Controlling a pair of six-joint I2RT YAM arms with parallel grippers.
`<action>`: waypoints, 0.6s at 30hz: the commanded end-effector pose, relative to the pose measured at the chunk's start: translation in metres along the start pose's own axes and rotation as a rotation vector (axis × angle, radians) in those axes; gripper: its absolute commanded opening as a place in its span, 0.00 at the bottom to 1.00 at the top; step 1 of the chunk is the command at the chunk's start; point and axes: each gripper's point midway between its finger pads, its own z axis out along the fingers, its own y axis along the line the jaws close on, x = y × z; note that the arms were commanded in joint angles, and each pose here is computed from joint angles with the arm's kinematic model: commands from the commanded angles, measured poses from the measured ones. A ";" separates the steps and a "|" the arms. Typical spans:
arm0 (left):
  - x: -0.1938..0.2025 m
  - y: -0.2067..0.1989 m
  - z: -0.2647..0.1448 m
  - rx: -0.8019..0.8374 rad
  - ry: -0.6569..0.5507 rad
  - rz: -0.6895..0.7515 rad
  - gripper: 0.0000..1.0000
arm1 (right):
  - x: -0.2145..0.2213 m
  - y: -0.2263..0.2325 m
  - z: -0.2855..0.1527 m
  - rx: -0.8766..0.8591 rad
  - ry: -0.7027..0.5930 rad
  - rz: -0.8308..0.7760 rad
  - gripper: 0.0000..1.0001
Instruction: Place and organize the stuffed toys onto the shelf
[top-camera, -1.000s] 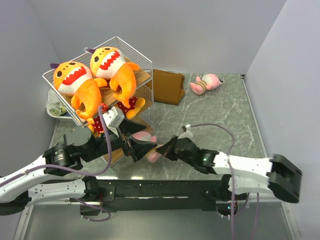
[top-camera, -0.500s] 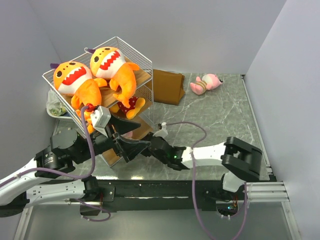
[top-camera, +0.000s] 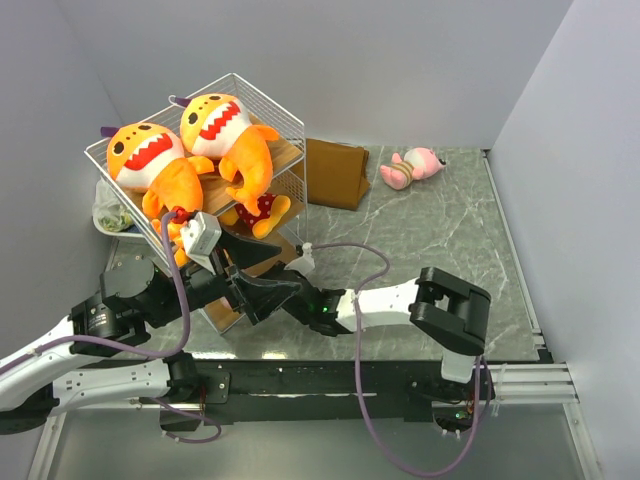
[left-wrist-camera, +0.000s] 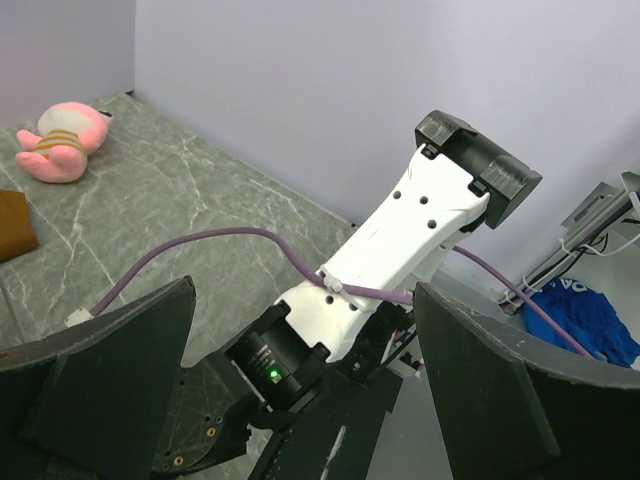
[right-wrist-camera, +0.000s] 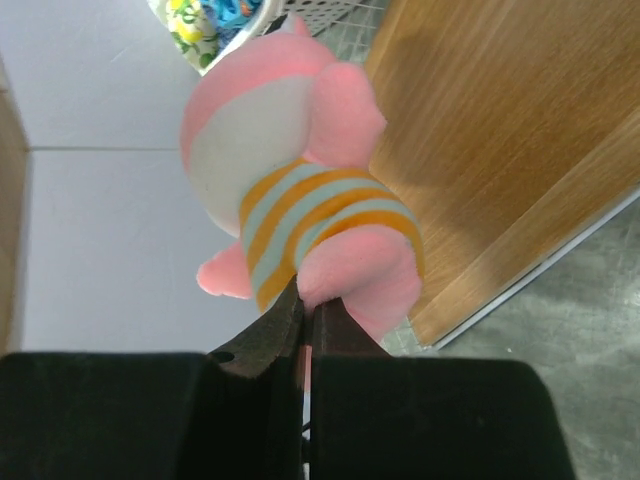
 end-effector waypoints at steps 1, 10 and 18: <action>-0.026 -0.010 -0.006 0.028 -0.069 -0.024 0.96 | 0.001 -0.001 0.015 0.026 -0.042 0.006 0.01; -0.027 -0.009 -0.011 0.027 -0.086 -0.030 0.97 | 0.015 -0.009 0.026 0.063 -0.029 -0.045 0.12; -0.024 -0.010 -0.008 0.033 -0.080 -0.031 0.96 | 0.015 -0.013 0.032 0.095 -0.046 -0.011 0.09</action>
